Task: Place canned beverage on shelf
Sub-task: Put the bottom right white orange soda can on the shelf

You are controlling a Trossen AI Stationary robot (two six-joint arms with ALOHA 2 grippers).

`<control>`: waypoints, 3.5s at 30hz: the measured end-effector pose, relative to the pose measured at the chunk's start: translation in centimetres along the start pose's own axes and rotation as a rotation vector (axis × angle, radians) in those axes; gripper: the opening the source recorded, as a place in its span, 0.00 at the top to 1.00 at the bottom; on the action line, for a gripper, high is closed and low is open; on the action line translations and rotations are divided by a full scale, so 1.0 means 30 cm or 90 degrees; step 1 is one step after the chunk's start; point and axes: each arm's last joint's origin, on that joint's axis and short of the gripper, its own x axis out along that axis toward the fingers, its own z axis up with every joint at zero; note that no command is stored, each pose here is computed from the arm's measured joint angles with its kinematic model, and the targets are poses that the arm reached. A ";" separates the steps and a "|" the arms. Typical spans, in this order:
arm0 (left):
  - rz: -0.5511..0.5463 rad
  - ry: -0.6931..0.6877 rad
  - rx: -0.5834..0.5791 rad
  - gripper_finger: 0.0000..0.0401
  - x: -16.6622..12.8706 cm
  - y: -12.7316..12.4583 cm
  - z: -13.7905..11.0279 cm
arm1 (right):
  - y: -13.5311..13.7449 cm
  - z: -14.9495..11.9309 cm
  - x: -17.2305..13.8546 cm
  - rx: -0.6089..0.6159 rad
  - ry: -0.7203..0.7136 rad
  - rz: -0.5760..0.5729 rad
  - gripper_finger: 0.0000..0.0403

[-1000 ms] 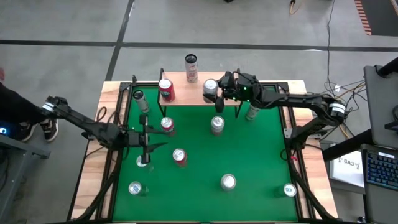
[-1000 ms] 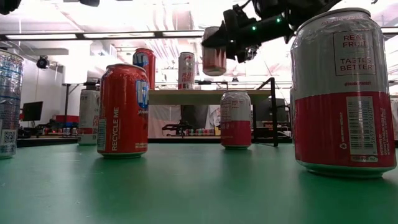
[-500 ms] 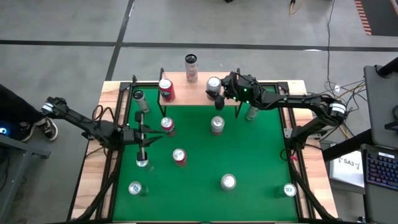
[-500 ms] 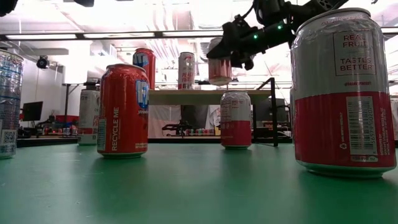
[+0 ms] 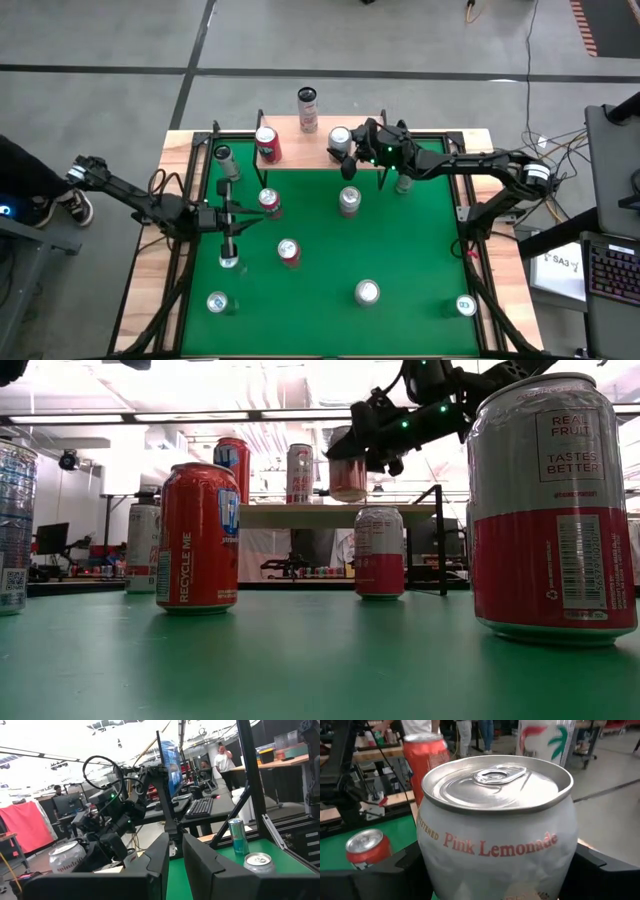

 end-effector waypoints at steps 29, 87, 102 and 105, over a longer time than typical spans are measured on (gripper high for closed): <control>-0.001 0.002 0.018 0.91 0.001 -0.001 -0.001 | -0.004 -0.028 0.000 0.008 0.053 -0.017 0.21; -0.001 0.002 0.029 0.91 0.002 -0.002 -0.002 | 0.143 0.343 -0.072 0.101 0.119 0.010 0.13; -0.001 0.002 0.035 0.91 0.002 -0.002 -0.002 | 0.139 0.326 -0.077 0.113 0.161 -0.011 0.78; -0.001 0.003 0.035 0.91 0.002 -0.002 -0.002 | 0.139 0.324 -0.077 0.094 0.163 -0.009 0.91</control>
